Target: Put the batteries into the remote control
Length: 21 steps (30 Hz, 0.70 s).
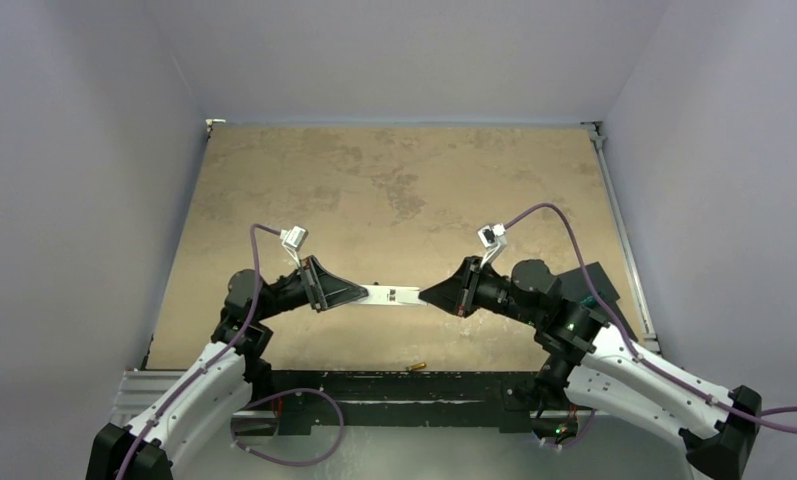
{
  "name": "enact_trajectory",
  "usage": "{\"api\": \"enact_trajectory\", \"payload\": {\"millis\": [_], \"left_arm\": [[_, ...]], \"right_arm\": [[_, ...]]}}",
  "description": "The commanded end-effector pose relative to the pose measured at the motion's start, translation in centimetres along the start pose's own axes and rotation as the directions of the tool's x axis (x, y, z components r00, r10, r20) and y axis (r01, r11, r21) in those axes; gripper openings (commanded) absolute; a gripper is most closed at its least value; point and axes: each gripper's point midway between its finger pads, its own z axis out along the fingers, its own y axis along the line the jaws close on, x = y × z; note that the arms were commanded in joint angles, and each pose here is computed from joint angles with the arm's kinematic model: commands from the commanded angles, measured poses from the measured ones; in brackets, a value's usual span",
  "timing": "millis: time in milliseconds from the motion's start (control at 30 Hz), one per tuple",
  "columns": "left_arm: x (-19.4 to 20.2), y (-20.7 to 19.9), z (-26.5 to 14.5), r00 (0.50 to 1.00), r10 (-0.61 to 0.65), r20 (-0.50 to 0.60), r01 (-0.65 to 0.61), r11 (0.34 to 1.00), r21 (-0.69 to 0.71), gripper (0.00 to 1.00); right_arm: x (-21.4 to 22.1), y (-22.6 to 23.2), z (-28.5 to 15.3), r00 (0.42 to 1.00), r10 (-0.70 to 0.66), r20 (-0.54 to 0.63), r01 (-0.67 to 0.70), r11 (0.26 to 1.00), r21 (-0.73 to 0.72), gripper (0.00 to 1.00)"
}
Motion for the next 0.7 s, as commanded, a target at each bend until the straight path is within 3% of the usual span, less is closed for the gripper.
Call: {"api": "enact_trajectory", "payload": {"millis": [0, 667], "left_arm": [[-1.1, -2.2, 0.2, 0.995, 0.092, 0.024, -0.093, 0.995, 0.045, 0.0], [-2.4, 1.9, -0.4, 0.983, 0.185, 0.005, -0.178, 0.948, -0.264, 0.0]], "right_arm": [[-1.0, 0.2, -0.6, 0.999, -0.021, 0.037, 0.02, 1.0, 0.014, 0.04], [-2.6, -2.1, -2.5, 0.993, -0.101, 0.068, 0.085, 0.974, 0.209, 0.0]]}}
